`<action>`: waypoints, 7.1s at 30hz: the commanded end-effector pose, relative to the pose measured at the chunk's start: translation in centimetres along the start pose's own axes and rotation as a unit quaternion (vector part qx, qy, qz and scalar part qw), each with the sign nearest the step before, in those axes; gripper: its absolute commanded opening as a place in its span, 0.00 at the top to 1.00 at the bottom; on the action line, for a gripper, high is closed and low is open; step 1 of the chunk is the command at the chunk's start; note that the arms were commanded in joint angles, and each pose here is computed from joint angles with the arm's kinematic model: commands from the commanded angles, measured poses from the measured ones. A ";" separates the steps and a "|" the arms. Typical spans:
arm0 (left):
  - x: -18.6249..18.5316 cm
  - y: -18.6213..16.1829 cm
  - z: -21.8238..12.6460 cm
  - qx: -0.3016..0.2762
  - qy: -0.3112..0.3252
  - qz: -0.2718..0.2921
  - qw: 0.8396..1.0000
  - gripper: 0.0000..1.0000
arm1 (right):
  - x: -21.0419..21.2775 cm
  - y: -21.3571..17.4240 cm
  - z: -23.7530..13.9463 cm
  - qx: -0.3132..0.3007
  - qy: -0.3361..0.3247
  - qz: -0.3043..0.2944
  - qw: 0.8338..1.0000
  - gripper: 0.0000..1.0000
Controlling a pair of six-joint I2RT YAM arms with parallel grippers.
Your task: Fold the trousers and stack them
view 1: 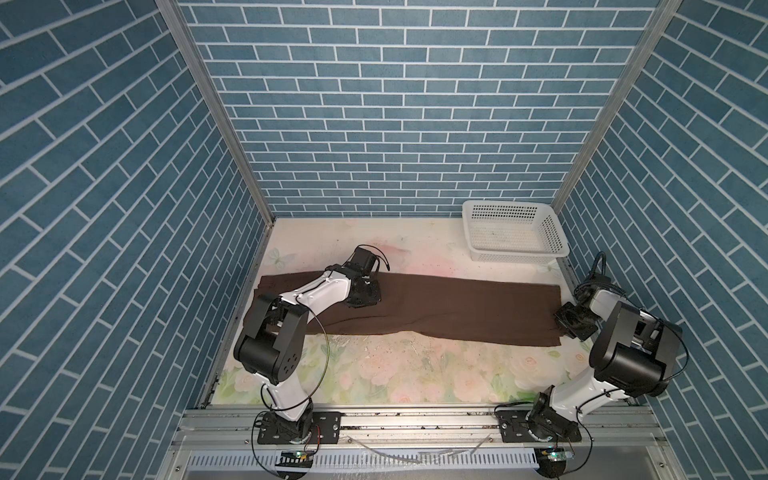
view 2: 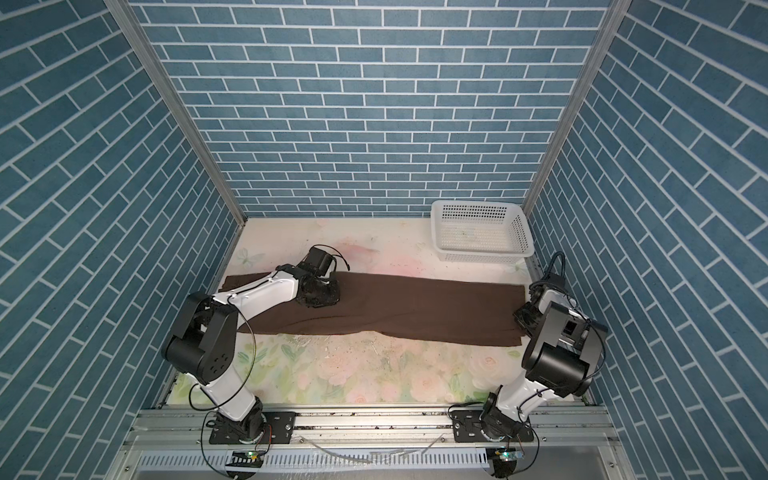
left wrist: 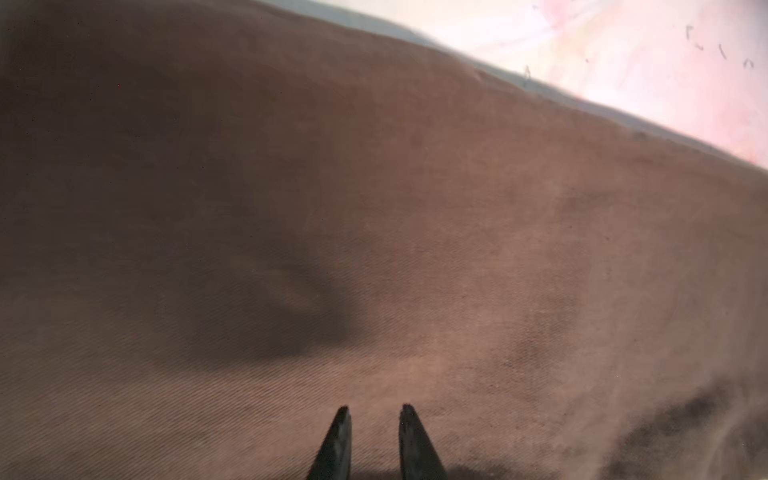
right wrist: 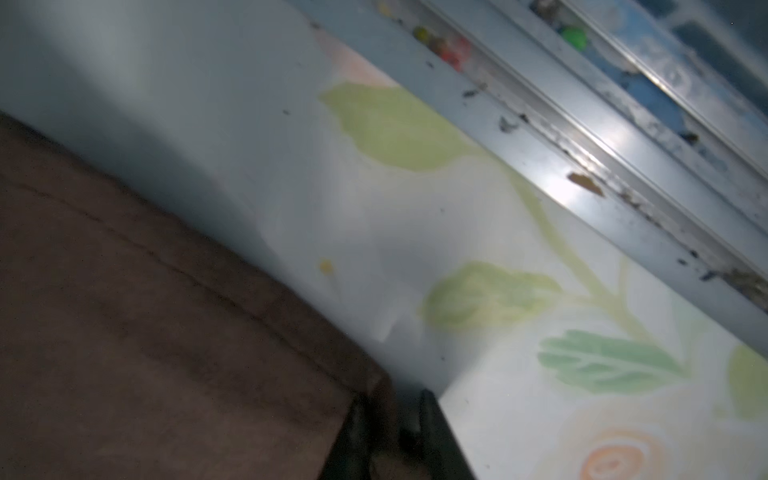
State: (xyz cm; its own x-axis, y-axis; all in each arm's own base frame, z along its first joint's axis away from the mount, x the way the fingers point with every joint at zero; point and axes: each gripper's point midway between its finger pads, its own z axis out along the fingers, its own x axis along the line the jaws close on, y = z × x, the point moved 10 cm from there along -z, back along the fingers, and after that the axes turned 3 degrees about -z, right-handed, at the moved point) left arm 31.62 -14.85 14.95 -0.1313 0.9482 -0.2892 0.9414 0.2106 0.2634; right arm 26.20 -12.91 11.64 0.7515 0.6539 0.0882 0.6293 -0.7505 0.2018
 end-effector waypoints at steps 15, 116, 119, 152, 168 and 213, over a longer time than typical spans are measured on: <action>0.3 0.3 -2.1 -0.006 0.024 -0.014 1.000 0.78 | -0.6 -0.1 -7.3 -0.070 -0.024 -0.011 0.997 1.00; 8.2 -1.5 -5.3 -0.048 -0.006 -0.110 0.993 0.76 | 26.5 -42.0 -9.5 -0.157 0.216 -0.713 0.648 0.88; 8.0 -1.4 -5.3 -0.047 -0.012 -0.117 0.992 0.76 | 25.8 -42.9 -10.0 -0.153 0.224 -0.727 0.631 0.74; -5.0 -1.1 4.4 -0.006 -0.070 0.030 0.997 0.37 | 10.6 -23.4 -10.3 -0.065 0.342 -0.342 0.873 0.39; -6.3 0.2 -3.4 -0.026 -0.050 0.043 0.997 1.00 | 10.1 -22.9 -8.8 -0.076 0.294 -0.321 0.897 0.39; 0.6 -5.2 1.2 0.070 -0.065 -0.065 0.993 0.68 | 16.3 -20.8 -3.3 -0.003 0.314 -0.299 0.901 0.49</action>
State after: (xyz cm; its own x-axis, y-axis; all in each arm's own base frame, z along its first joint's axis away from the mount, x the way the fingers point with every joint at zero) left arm 26.76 -15.36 12.76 -0.2259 0.8829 -0.4115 0.9549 0.2842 0.0856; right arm 24.56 13.34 12.49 0.0163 0.9056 0.4237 0.8872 -0.2085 0.4115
